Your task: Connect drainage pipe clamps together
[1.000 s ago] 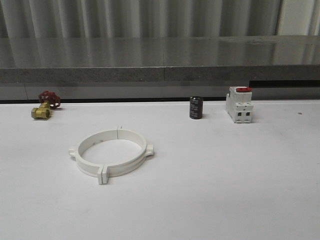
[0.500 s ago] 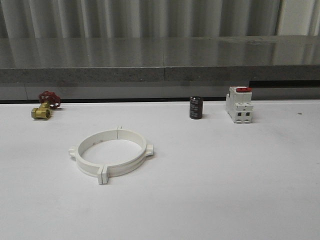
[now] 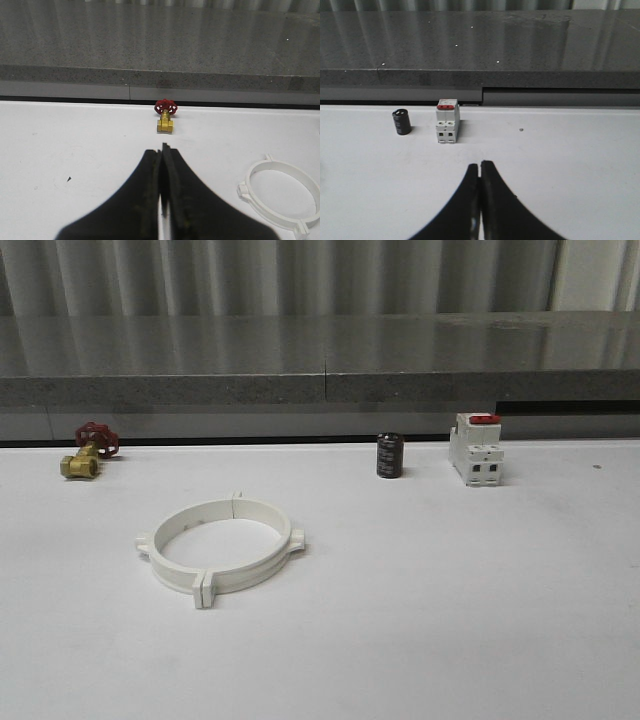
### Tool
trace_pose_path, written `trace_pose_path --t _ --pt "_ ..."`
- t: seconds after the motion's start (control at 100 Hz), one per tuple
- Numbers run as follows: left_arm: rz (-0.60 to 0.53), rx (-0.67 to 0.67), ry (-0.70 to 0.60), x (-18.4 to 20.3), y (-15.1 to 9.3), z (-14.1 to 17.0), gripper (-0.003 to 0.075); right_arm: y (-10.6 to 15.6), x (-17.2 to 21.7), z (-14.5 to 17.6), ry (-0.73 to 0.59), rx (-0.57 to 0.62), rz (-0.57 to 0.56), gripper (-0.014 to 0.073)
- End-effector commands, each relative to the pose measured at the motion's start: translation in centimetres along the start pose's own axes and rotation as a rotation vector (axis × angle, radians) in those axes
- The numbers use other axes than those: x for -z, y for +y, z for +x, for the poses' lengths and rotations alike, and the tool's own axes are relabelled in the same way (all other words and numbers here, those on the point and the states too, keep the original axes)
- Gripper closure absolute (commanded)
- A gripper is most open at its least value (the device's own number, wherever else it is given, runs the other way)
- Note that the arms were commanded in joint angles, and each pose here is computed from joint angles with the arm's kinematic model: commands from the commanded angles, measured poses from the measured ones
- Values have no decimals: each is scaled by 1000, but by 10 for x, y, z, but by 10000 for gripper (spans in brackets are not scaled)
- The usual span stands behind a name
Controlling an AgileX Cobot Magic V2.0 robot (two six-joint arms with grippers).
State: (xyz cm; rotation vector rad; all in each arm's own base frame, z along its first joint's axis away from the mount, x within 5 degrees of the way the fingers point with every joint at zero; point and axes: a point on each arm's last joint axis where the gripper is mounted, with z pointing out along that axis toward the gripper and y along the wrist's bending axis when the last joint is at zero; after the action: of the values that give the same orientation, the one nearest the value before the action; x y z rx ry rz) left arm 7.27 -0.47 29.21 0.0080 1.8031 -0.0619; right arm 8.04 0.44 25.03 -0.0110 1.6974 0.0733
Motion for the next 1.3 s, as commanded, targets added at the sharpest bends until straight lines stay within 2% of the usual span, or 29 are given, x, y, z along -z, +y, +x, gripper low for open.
trace_pose_path --t 0.0,0.2,0.34,1.29 --pt "-7 9 -95 2 0 -15 741 -2 3 -6 -147 10 28 661" --pt "-7 9 -95 2 0 -15 741 -6 11 23 -224 8 70 661" --pt "-7 9 -95 2 0 -15 741 -7 16 41 -207 -5 80 661" --pt "-8 9 -100 2 0 -15 741 -7 21 44 -217 -4 81 661"
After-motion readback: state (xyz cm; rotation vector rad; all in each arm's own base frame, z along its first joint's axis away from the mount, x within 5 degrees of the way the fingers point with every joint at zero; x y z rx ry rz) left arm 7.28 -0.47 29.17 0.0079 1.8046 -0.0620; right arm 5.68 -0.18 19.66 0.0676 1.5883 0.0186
